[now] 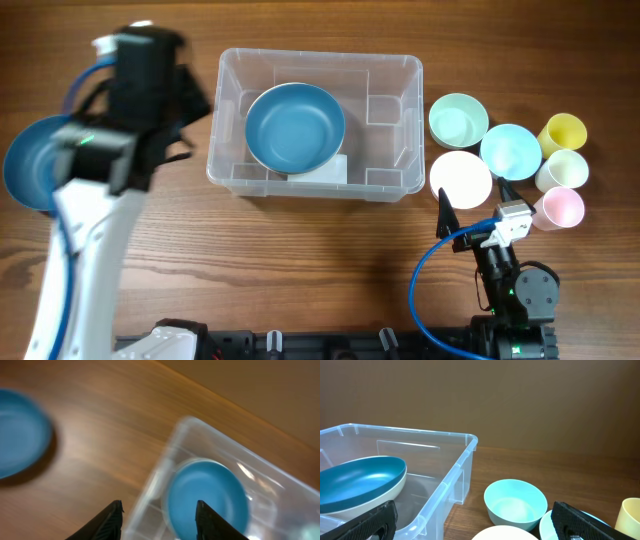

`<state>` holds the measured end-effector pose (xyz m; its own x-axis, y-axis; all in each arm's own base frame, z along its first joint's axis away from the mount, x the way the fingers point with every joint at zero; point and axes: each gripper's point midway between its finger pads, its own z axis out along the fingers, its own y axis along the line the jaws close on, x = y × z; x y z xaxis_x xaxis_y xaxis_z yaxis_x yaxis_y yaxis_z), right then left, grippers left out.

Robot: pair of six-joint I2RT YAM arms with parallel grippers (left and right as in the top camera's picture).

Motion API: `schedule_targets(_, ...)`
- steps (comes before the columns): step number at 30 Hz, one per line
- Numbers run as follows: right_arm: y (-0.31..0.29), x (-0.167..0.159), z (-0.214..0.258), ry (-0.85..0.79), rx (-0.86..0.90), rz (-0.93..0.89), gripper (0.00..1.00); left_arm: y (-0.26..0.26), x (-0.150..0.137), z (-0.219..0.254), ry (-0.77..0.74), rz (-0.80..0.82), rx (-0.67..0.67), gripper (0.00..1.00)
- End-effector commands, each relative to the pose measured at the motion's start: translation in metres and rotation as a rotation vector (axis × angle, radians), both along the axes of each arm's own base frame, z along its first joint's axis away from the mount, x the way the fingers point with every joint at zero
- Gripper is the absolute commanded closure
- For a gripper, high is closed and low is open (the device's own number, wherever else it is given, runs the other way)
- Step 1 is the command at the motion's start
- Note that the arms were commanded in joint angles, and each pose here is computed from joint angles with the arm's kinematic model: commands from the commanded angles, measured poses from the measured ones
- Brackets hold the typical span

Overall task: Pack container
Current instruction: 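Carry the teal bowl with the left gripper onto the cream plate, then release the teal bowl and move the left gripper to the other teal bowl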

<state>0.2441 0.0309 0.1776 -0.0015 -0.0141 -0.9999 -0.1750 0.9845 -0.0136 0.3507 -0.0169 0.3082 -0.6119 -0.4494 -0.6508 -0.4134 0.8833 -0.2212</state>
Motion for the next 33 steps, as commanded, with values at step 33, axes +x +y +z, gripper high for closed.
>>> schedule_targets(33, 0.004, 0.0, -0.002, 0.001, -0.011, 0.021, 0.0, 0.216, -0.01, -0.234, 0.629, 0.36, -0.067, 0.36)
